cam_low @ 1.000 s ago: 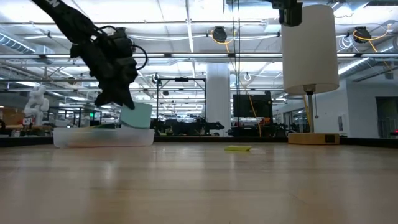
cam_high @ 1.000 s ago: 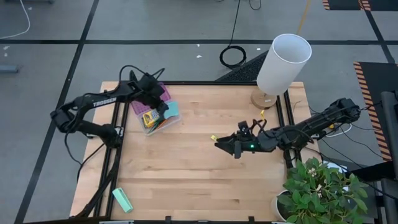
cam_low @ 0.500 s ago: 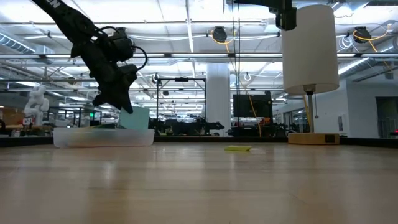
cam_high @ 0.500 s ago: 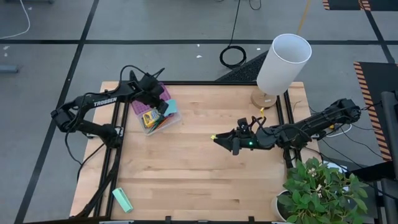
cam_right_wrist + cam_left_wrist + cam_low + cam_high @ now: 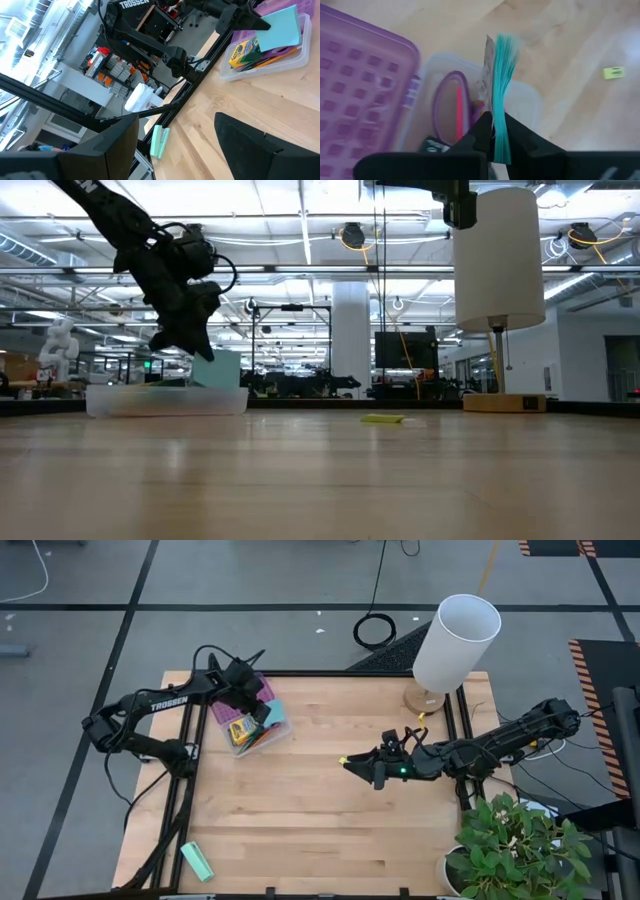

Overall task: Pack school essentials
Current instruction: Put the blue sticky notes into the supply box

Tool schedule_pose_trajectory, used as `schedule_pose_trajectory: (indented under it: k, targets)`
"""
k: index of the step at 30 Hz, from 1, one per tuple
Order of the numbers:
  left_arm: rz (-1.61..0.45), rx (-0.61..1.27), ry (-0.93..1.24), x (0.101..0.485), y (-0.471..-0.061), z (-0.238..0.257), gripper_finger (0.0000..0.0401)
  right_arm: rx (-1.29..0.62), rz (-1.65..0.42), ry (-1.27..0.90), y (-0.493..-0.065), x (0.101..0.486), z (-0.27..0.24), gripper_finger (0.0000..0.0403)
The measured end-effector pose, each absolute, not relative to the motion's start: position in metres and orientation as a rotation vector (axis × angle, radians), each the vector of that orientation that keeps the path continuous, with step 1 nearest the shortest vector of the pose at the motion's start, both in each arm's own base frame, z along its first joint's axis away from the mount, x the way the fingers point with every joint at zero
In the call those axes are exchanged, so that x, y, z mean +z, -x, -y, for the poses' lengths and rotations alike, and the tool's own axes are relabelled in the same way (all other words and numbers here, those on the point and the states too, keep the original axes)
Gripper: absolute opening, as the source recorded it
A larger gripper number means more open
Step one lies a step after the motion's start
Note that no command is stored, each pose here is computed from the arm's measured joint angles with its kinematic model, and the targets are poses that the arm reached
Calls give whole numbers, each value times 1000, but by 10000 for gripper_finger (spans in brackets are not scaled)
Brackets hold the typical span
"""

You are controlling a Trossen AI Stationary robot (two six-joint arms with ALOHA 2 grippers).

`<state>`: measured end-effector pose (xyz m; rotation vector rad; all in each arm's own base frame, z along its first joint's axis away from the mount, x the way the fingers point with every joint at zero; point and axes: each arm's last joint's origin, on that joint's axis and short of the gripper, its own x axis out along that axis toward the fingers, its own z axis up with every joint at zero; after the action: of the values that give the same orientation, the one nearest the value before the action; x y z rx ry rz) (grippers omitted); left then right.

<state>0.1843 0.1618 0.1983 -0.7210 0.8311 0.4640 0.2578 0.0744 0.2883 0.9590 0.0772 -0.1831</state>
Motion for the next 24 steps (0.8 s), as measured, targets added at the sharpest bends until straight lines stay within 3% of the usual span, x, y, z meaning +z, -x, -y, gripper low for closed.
schedule_pose_trajectory:
  k: [3,16,24]
  targets:
    - [-814,431,782,199,-185,-161,11,-183,-78,-959,-258,288,-74,255]
    - [-836,462,724,198,-186,-160,28,-182,-78,-953,-258,288,-75,255]
    - [-901,531,662,196,-185,-156,107,-181,-79,-944,-258,288,-75,255]
